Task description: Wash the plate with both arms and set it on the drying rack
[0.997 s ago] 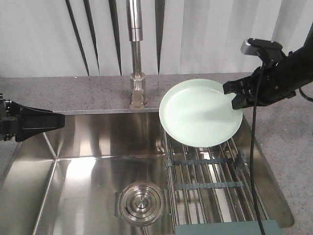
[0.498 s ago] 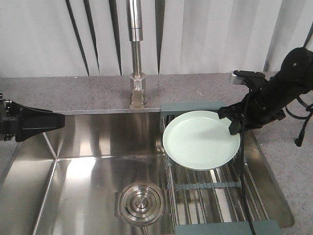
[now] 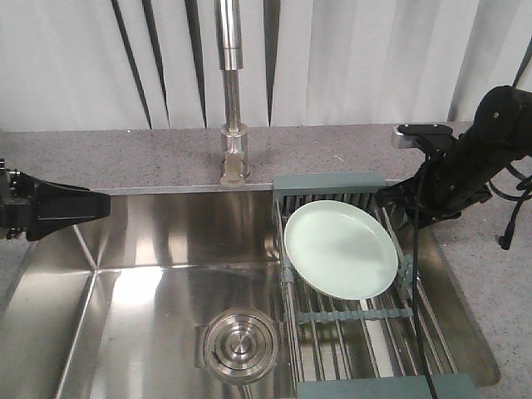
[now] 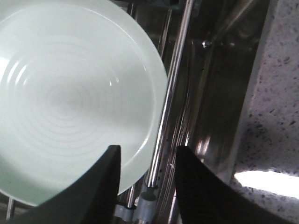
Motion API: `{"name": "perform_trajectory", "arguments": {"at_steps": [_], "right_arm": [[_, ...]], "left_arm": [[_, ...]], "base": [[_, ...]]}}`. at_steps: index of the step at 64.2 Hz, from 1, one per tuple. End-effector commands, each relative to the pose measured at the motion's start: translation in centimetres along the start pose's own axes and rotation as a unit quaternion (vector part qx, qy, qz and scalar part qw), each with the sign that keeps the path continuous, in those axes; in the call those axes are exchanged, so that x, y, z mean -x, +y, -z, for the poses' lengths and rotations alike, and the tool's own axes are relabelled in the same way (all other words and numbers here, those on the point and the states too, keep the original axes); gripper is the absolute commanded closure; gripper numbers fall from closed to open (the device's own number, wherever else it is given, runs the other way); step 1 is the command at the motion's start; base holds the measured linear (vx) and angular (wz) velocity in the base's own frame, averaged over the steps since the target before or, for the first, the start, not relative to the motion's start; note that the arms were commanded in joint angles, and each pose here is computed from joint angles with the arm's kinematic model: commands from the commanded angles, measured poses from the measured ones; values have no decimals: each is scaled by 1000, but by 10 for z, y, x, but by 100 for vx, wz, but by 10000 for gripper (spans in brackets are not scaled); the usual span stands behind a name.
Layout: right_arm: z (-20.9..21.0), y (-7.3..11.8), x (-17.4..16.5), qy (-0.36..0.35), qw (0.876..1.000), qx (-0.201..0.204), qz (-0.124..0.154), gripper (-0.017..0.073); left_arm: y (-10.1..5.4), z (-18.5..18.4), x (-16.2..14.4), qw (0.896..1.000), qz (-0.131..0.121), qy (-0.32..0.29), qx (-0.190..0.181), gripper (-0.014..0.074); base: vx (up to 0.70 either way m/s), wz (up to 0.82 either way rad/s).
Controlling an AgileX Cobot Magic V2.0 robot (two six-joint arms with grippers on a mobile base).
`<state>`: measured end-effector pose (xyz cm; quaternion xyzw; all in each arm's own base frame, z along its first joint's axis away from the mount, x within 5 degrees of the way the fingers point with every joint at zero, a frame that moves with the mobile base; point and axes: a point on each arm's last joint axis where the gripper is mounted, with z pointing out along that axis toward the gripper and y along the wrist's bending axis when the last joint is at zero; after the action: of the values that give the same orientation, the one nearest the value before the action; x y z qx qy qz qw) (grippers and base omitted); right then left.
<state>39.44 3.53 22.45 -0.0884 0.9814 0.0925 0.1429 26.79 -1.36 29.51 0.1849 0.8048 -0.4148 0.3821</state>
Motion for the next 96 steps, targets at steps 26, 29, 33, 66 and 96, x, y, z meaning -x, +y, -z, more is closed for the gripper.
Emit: {"name": "perform_trajectory", "arguments": {"at_steps": [26,29,33,66,96], "right_arm": [[87,10,-22,-156,985,-69,24,241],[88,11,-35,-168,983,-72,22,241],[91,13,-49,-187,979,-75,20,241],[137,32,-171,-361,927,-98,26,241],[142,45,-277,-481,870,-100,37,270]], "left_arm": [[-15,6,12,999,-10,-35,-30,42],[-15,6,12,999,-10,-35,-30,42],[-15,6,12,999,-10,-35,-30,42],[-15,6,12,999,-10,-35,-30,42],[-15,6,12,999,-10,-35,-30,42]], "base": [[0,0],[0,0],[0,0],[0,0],[0,0]]}}
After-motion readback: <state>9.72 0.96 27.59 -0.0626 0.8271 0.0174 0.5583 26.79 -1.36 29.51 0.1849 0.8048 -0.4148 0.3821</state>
